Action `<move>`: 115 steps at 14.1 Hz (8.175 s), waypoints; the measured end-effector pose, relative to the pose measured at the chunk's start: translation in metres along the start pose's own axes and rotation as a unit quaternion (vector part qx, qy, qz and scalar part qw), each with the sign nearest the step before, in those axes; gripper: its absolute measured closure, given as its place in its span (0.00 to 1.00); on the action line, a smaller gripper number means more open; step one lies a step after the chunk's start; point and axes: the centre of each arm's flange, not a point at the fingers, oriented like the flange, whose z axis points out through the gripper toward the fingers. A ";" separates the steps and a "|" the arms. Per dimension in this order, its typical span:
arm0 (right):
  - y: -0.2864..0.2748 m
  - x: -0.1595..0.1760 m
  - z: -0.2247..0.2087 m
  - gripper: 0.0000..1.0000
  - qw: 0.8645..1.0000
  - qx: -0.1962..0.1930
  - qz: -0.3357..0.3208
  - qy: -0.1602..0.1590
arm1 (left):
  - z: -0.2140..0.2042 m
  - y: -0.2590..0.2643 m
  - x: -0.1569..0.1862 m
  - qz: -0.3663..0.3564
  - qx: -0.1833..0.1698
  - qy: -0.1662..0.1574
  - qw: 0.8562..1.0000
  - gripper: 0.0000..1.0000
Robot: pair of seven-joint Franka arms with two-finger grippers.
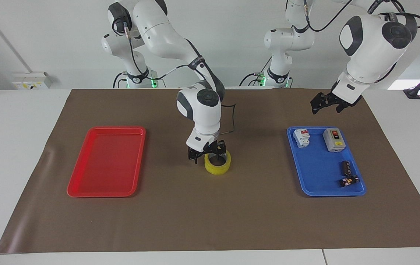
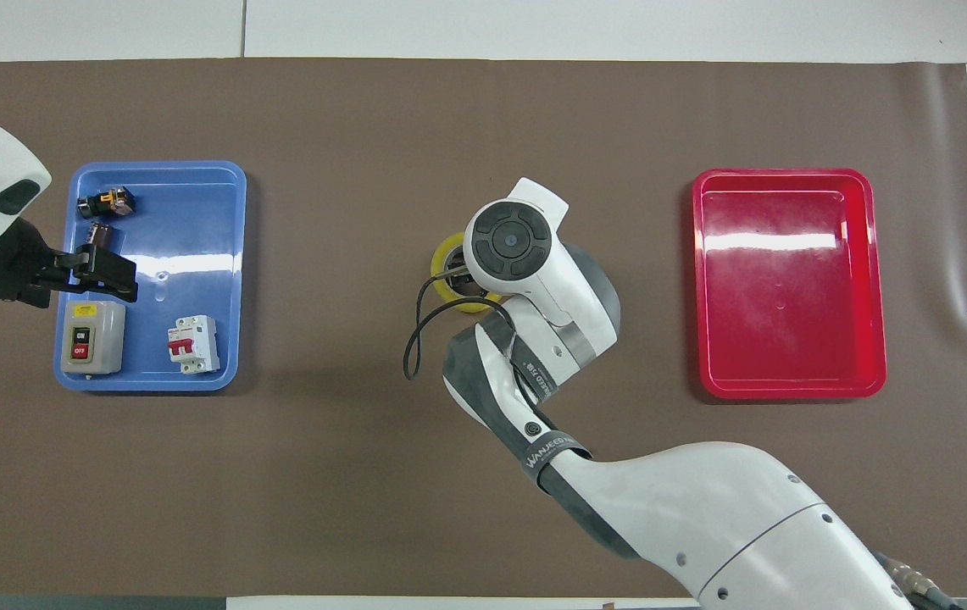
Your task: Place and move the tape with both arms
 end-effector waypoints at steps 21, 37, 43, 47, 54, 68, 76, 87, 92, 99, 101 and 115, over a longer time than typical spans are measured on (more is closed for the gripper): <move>0.263 -0.004 -0.138 0.78 0.993 -0.018 -0.049 -0.106 | -0.023 0.002 -0.004 0.001 -0.001 0.025 1.000 0.00; 0.427 -0.140 -0.026 0.78 0.995 -0.025 -0.093 -0.010 | -0.024 -0.004 -0.003 -0.004 -0.001 0.026 1.000 0.00; 0.432 -0.147 -0.015 0.78 0.996 -0.021 -0.082 -0.019 | -0.024 -0.005 -0.003 -0.005 -0.001 0.026 1.000 0.00; 0.430 -0.146 -0.012 0.78 0.998 -0.024 -0.065 -0.009 | -0.024 -0.005 -0.003 -0.005 -0.001 0.026 1.000 0.00; 0.429 -0.147 0.002 0.73 0.999 -0.020 -0.032 -0.009 | -0.024 -0.005 -0.003 -0.005 -0.001 0.026 1.000 0.00; 0.429 -0.102 -0.316 0.00 0.985 0.002 0.156 -0.074 | -0.024 -0.005 -0.003 -0.005 -0.001 0.026 1.000 0.00; 0.417 -0.098 -0.327 0.00 0.980 0.006 0.166 -0.110 | -0.024 -0.005 -0.003 -0.005 -0.001 0.026 1.000 0.00; 0.365 -0.091 -0.332 0.00 0.987 -0.008 0.123 -0.105 | -0.024 -0.005 -0.003 -0.005 -0.001 0.026 1.000 0.00; 0.369 -0.091 -0.332 0.00 0.990 -0.005 0.096 -0.103 | -0.024 -0.005 -0.003 -0.005 -0.001 0.026 1.000 0.00; 0.372 -0.090 -0.336 0.00 0.991 -0.006 0.093 -0.094 | -0.024 -0.005 -0.003 -0.005 -0.001 0.026 1.000 0.00; 0.373 -0.090 -0.336 0.00 0.991 -0.006 0.093 -0.094 | -0.024 -0.005 -0.003 -0.005 -0.001 0.026 1.000 0.00; 0.373 -0.090 -0.336 0.00 0.991 -0.006 0.093 -0.094 | -0.024 -0.005 -0.003 -0.005 -0.001 0.026 1.000 0.00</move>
